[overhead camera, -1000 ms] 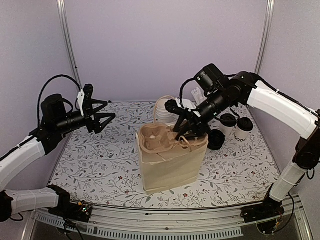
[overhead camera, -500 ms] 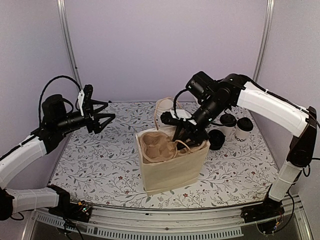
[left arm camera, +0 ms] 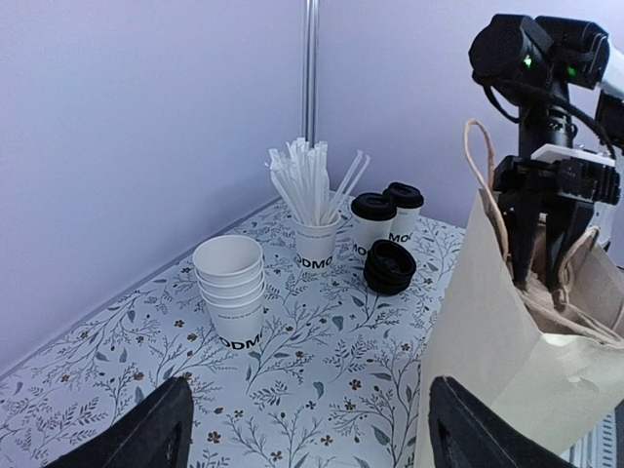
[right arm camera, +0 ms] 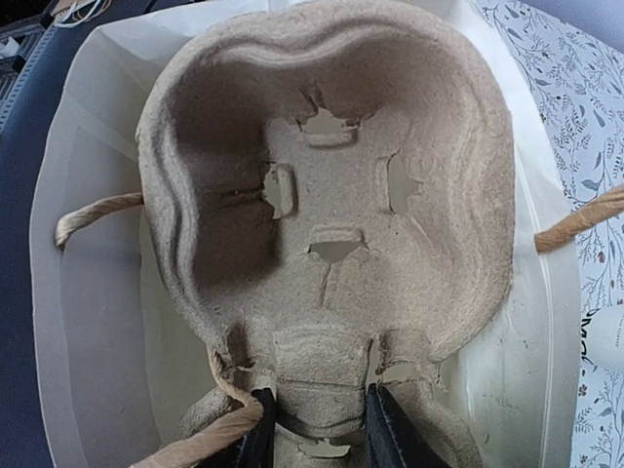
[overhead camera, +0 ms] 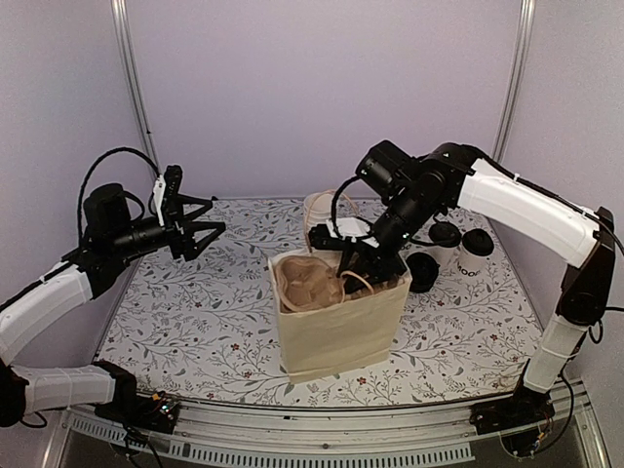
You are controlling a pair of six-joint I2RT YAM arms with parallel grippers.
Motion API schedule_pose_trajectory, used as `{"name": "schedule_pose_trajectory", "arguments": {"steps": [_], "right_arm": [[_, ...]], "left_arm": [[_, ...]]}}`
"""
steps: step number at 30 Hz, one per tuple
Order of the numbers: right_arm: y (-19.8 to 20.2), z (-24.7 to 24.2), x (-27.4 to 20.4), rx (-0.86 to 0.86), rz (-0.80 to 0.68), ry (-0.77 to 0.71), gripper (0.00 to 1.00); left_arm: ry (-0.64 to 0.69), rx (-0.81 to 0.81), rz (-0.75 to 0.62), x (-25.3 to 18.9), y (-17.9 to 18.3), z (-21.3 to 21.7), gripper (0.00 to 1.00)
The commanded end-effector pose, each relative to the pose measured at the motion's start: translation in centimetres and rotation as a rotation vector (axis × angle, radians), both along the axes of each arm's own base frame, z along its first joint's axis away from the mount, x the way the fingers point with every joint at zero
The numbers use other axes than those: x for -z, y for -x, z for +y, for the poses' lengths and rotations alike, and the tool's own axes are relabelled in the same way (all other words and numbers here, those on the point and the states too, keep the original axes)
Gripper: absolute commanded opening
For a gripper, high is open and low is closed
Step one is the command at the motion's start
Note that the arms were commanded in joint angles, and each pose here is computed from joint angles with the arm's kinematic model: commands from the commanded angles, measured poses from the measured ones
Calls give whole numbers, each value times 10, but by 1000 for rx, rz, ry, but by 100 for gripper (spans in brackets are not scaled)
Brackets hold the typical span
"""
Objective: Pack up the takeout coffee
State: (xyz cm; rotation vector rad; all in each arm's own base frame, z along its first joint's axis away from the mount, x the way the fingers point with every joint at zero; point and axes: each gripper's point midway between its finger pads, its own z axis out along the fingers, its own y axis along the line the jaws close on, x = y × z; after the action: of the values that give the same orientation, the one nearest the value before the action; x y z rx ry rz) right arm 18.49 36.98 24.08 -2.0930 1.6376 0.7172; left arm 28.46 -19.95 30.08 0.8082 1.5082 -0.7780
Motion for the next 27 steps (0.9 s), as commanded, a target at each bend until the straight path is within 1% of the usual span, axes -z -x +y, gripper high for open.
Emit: {"name": "schedule_pose_trajectory", "arguments": {"steps": [1, 4, 8, 13, 18, 22, 27], "right_arm": [[-5, 4, 14, 17, -25, 63, 33], [-2, -1, 27, 6, -8, 116, 33], [17, -10, 33, -73, 10, 163, 33], [23, -14, 36, -114, -39, 202, 34], [19, -13, 57, -97, -57, 264, 34], [6, -7, 71, -40, -99, 282, 34], [-3, -4, 90, 11, -115, 311, 34]], "left_arm": [[8, 2, -8, 0, -1, 3, 85], [7, 3, -9, 0, -1, 3, 85], [8, 5, -7, 0, -1, 3, 85], [9, 15, -7, 0, -2, 2, 85], [21, 20, 10, 0, 0, 2, 85], [20, 17, 7, -1, 0, 2, 85], [23, 22, 11, -1, 0, 2, 85]]}}
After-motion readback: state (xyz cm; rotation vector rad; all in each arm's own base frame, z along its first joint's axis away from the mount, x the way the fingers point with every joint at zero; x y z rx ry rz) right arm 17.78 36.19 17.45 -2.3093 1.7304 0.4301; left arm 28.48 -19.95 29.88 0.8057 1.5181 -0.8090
